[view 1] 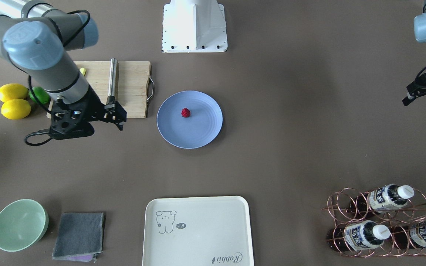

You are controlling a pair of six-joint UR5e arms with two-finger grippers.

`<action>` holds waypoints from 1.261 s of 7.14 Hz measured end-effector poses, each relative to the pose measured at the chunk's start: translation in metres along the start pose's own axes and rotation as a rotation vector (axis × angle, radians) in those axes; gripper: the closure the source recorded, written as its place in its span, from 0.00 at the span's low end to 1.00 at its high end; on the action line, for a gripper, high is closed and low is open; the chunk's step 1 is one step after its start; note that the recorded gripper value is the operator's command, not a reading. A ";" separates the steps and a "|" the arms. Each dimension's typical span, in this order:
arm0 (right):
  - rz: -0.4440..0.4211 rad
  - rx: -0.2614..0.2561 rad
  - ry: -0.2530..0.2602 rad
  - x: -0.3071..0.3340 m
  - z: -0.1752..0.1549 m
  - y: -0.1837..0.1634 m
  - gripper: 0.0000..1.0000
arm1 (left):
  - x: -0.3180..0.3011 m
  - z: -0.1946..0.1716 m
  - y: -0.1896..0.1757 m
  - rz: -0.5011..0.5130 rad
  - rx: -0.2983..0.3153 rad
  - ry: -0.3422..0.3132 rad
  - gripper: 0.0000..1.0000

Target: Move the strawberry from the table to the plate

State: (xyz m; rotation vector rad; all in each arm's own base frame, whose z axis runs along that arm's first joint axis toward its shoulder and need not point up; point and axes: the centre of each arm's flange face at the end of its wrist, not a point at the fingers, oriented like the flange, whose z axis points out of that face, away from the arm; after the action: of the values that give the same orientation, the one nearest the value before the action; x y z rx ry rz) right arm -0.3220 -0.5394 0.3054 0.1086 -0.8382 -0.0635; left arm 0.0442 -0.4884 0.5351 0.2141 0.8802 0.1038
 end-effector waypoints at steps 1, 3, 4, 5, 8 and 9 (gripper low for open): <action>-0.066 -0.010 0.025 0.080 -0.019 -0.004 0.00 | -0.028 -0.030 -0.002 0.036 -0.030 -0.040 0.03; -0.166 -0.032 0.057 0.240 -0.060 0.004 0.00 | -0.053 -0.064 -0.007 0.050 -0.079 -0.063 0.03; -0.209 -0.052 0.077 0.312 -0.085 0.014 0.01 | -0.059 -0.067 -0.005 0.044 -0.093 -0.063 0.03; -0.243 -0.075 0.088 0.375 -0.108 0.026 0.00 | -0.069 -0.068 0.000 0.048 -0.100 -0.063 0.03; -0.236 -0.116 0.087 0.490 -0.123 0.057 0.00 | -0.098 -0.063 0.029 0.044 -0.122 -0.060 0.03; -0.215 -0.121 0.088 0.508 -0.123 0.067 0.00 | -0.101 -0.061 0.035 0.036 -0.129 -0.059 0.03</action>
State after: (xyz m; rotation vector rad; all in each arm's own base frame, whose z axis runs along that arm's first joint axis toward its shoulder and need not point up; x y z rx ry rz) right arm 0.1095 -0.5148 0.6064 0.0866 -0.7307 -0.3096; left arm -0.0672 -0.4640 0.5814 0.1123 0.8077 0.1866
